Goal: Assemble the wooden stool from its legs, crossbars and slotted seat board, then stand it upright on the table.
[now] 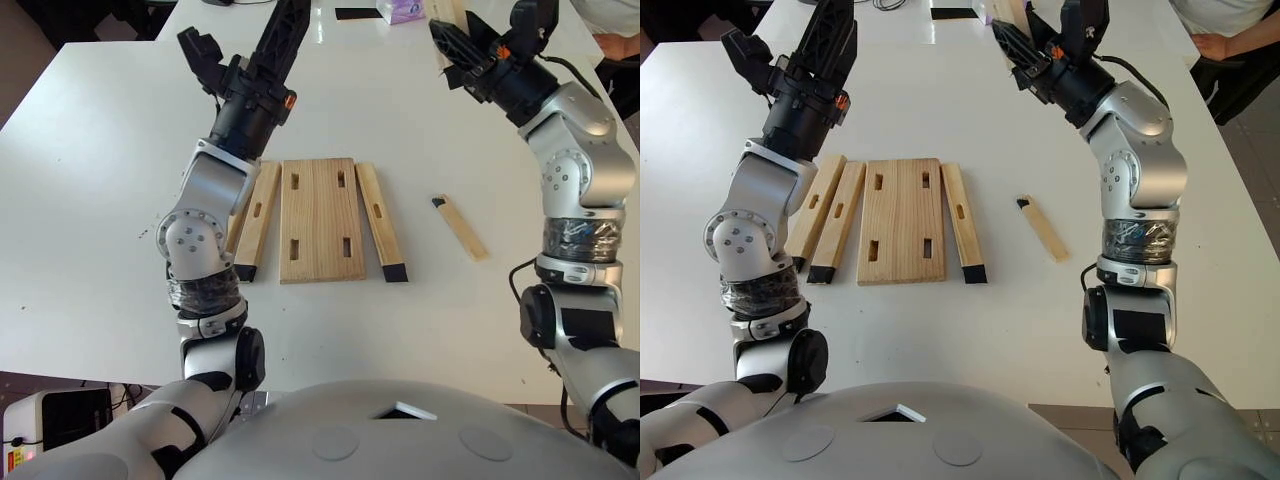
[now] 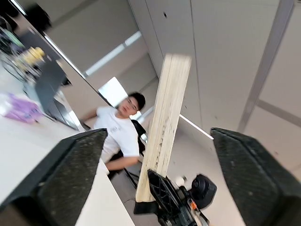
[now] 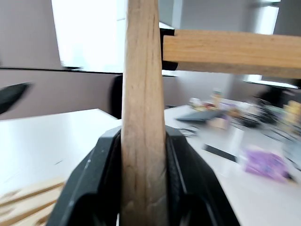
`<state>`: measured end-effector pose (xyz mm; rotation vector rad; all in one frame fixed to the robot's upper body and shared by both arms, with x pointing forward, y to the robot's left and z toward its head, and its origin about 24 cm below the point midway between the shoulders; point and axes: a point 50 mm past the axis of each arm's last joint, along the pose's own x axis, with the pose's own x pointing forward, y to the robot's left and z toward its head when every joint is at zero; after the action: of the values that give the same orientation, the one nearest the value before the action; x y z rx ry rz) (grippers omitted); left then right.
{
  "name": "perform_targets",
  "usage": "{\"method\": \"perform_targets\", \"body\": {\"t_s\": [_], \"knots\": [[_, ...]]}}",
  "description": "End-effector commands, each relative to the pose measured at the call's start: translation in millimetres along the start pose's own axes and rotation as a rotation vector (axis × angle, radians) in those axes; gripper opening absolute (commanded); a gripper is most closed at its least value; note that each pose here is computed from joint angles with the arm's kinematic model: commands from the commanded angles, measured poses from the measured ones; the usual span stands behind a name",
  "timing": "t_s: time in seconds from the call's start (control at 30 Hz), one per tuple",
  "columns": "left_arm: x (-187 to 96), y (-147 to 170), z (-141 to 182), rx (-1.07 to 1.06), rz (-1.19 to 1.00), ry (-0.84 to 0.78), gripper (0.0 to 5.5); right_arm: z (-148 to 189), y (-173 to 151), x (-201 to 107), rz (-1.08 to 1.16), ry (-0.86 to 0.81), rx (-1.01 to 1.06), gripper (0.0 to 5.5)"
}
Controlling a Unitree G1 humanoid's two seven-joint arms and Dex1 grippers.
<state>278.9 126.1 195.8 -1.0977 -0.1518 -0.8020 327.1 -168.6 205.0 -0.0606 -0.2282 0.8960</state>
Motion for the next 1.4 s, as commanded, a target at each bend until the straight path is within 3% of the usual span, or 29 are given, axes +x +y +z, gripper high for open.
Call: {"method": "perform_targets", "body": {"t_s": [0.03,0.37,0.7,1.07,1.4], "knots": [[-6.0,-8.9,-3.1,-0.010,-0.036,0.078,4.21,21.3,10.6,-0.2,0.220,-0.019,-0.108,1.06],[-0.1,-6.5,-1.1,0.035,0.005,0.142,4.21,2.4,32.3,2.2,0.393,0.052,-0.207,1.06],[-0.4,-9.3,-4.7,0.012,0.049,0.107,4.21,-22.6,52.6,-0.8,0.270,0.061,-0.328,1.06],[-4.6,-15.9,-10.7,0.038,-0.001,0.156,4.21,-36.4,45.2,1.5,0.145,0.082,-0.301,1.06],[-4.3,-5.7,-6.7,0.045,0.072,0.106,4.21,-44.7,63.2,-3.3,0.203,0.089,-0.283,1.06]]}}
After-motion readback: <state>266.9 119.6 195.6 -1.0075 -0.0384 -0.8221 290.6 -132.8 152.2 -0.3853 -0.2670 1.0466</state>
